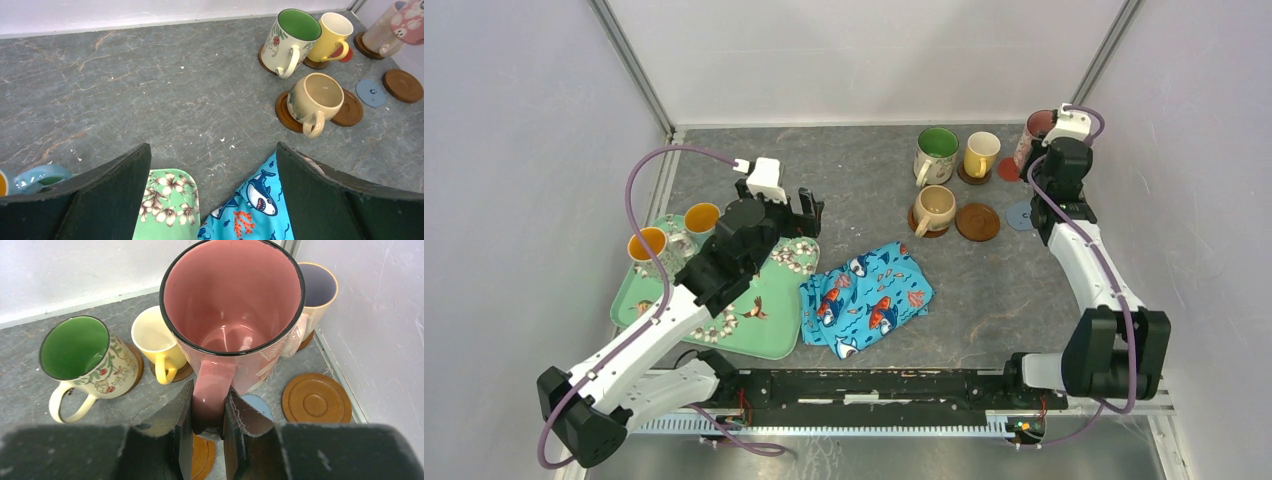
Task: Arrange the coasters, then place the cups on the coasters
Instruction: Place the cup on the coaster.
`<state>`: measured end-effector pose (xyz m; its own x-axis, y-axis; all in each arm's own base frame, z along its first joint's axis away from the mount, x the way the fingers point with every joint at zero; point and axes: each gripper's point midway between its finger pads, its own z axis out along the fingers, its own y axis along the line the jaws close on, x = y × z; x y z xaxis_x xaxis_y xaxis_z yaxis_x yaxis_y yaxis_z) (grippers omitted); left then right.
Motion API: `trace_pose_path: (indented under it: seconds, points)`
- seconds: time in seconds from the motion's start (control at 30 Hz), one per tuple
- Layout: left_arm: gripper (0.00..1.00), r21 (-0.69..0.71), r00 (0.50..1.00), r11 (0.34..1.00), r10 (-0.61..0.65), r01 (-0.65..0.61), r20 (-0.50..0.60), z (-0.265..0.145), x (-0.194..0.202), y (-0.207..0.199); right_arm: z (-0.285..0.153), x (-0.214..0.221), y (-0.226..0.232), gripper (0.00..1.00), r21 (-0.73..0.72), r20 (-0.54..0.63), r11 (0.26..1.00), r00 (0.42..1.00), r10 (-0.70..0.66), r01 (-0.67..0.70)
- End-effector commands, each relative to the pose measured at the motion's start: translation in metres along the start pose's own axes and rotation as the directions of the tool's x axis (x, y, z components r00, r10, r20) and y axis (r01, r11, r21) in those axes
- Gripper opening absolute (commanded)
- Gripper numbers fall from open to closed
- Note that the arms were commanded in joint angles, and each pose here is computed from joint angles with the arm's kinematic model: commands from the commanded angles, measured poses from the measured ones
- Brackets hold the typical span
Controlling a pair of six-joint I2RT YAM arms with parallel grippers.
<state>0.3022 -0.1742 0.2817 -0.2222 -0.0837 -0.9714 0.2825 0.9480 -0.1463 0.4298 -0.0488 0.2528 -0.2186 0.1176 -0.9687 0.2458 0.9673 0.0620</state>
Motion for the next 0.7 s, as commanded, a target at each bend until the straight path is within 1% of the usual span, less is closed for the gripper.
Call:
trace_pose_path:
  seconds: [0.0, 0.2, 0.67]
  points:
    - [1.00, 0.035, 0.997, 0.999, -0.040, 0.038, 0.064, -0.003, -0.016, -0.006, 0.011, -0.066, 0.002, 0.00, -0.036, 0.269, 0.999, 0.963, 0.013, -0.004]
    - [1.00, 0.044, 0.997, 0.998, -0.047, 0.044, 0.068, -0.003, -0.016, -0.007, 0.037, -0.056, 0.008, 0.00, -0.072, 0.274, 0.997, 0.962, 0.007, 0.013]
    - [1.00, 0.044, 0.997, 0.998, -0.040, 0.037, 0.073, -0.004, -0.017, -0.007, 0.096, -0.032, 0.010, 0.00, -0.062, 0.256, 0.998, 0.967, 0.001, 0.015]
